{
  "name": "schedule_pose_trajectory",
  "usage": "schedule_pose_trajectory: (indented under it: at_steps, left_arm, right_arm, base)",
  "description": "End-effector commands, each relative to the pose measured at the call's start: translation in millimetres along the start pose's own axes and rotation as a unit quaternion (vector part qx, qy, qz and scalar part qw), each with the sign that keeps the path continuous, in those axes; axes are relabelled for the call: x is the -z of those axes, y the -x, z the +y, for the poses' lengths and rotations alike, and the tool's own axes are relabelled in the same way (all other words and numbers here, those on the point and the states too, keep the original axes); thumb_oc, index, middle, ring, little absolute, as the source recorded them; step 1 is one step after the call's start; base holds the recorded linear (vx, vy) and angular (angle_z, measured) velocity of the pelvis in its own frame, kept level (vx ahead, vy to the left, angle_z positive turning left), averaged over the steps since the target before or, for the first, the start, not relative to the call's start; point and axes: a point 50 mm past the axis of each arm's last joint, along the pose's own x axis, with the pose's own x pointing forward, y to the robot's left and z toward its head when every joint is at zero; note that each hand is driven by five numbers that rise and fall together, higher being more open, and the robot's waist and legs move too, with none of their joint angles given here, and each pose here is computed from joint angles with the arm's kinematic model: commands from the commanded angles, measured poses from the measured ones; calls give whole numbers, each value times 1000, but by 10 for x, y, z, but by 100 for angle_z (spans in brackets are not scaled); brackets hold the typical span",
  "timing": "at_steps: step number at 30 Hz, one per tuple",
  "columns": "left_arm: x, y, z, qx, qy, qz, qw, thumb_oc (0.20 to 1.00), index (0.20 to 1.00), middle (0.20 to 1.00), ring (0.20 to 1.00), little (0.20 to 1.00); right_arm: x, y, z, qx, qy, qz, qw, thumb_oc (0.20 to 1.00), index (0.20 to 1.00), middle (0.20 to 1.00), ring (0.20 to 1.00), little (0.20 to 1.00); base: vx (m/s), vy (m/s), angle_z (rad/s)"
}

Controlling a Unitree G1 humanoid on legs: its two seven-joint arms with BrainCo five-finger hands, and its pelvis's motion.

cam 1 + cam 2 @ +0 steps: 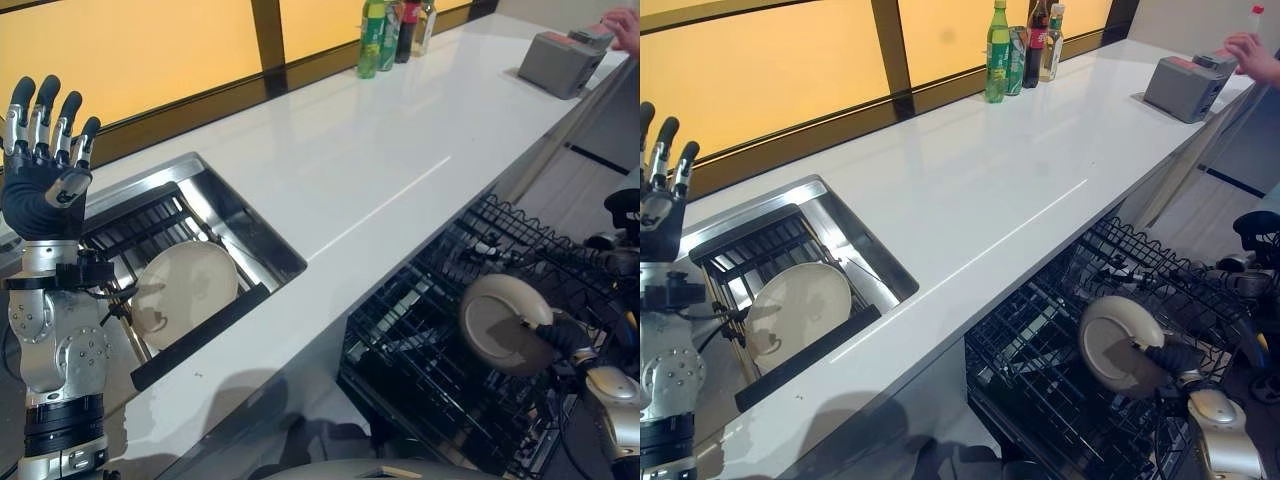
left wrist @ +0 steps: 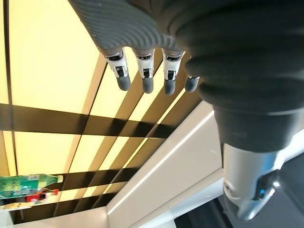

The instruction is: Pick up plates and place into dishwasher.

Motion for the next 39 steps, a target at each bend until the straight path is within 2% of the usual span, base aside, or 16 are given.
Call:
schedule_pose_trajectory:
  at_steps: [1, 8, 18, 28, 32, 39]
  left_arm:
    - [-89, -135, -15, 40, -41, -3, 998, 1000, 1000, 1000, 1000, 1000]
    - [-31, -150, -10, 36, -32, 0, 999, 1000, 1000, 1000, 1000, 1000]
    - [-21, -114, 63, 24, -28, 3, 999, 1000, 1000, 1000, 1000, 1000]
    - [0, -108, 79, 31, -24, 10, 999, 1000, 1000, 1000, 1000, 1000]
    - [11, -125, 66, 35, -23, 10, 999, 1000, 1000, 1000, 1000, 1000]
    - [11, -91, 60, 35, -21, 16, 999, 1000, 1000, 1000, 1000, 1000]
  right_arm:
    - [-219, -32, -28, -48, 59, -47, 996, 200, 200, 200, 200, 200]
    - [-533, -138, -17, -81, 48, -109, 990, 200, 200, 200, 200, 200]
    - [-880, -136, -223, -73, 55, -164, 982, 200, 200, 200, 200, 200]
    - [-693, -142, -83, -171, 84, -117, 975, 200, 200, 200, 200, 200]
    - [-626, -145, -81, -186, 110, -96, 972, 200, 200, 200, 200, 200]
    - [-354, -88, 71, -277, 193, -10, 941, 200, 200, 200, 200, 200]
  base:
    - [39, -3, 3]
    - [25, 10, 7]
    - [24, 3, 4]
    - [12, -1, 2]
    - [0, 0, 0]
    - [0, 0, 0]
